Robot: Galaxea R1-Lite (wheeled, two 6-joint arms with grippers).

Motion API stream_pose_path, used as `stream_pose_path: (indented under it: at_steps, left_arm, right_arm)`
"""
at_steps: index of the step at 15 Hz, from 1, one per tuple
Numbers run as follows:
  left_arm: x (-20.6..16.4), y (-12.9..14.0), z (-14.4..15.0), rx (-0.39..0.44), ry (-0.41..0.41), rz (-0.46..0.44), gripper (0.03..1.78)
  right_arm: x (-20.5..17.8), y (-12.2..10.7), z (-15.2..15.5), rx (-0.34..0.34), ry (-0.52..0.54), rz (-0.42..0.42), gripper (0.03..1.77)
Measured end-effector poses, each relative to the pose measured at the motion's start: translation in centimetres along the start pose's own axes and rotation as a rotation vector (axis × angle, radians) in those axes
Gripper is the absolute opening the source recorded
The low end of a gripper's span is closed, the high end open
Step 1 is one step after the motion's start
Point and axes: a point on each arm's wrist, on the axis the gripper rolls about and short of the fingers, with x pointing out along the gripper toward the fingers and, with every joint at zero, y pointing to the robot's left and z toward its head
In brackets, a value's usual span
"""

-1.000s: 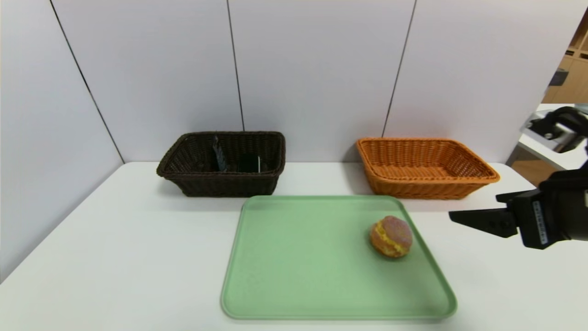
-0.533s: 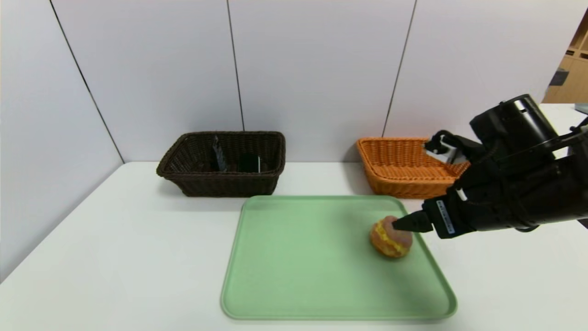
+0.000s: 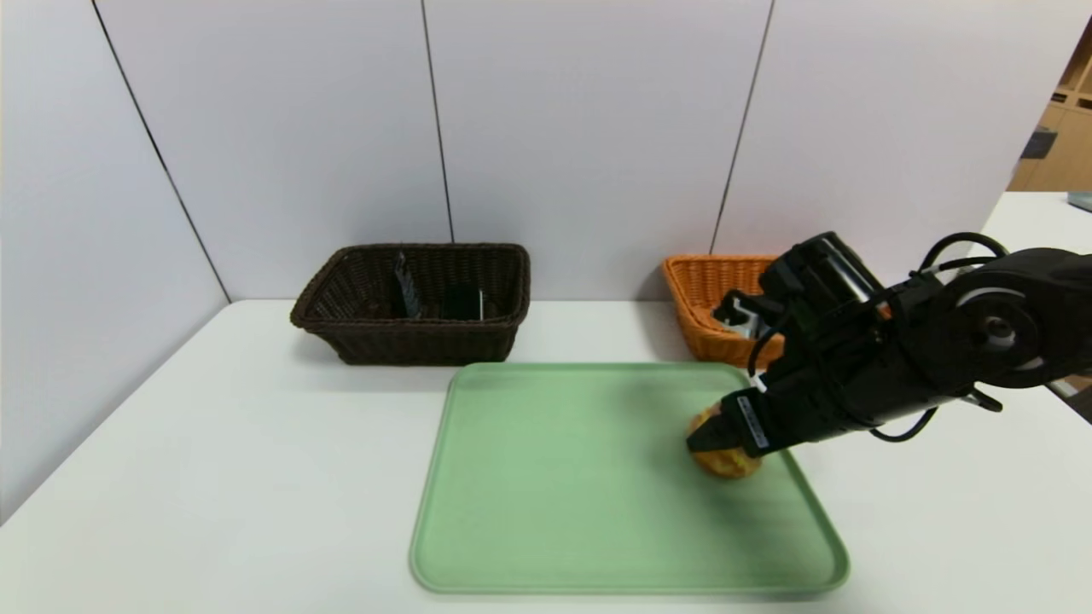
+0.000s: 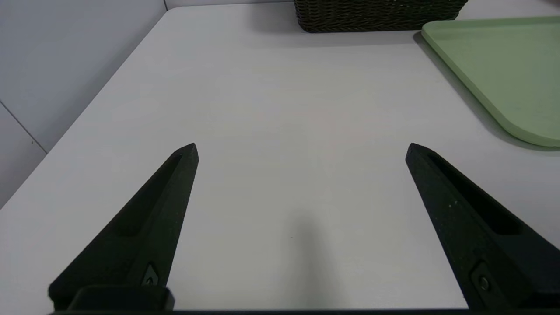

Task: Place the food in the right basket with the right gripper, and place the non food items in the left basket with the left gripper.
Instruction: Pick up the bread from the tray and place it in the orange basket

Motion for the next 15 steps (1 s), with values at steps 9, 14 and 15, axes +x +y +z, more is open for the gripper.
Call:
stream_pose_path:
  at_steps: [9, 14, 15]
  left_arm:
    - [0.0, 0.0, 0.0, 0.0, 0.0, -0.001, 1.69]
    - [0.0, 0.0, 0.0, 0.0, 0.0, 0.0, 1.69]
    - [0.0, 0.0, 0.0, 0.0, 0.0, -0.001, 1.69]
  right_arm:
    - [2.3, -0.4, 0.0, 0.006, 0.058, -0.01, 1.7]
    - [2.8, -0.5, 0.0, 0.005, 0.067, -0.013, 1.21]
    - [2.9, -0.5, 0.1, 0.006, 0.068, -0.015, 1.09]
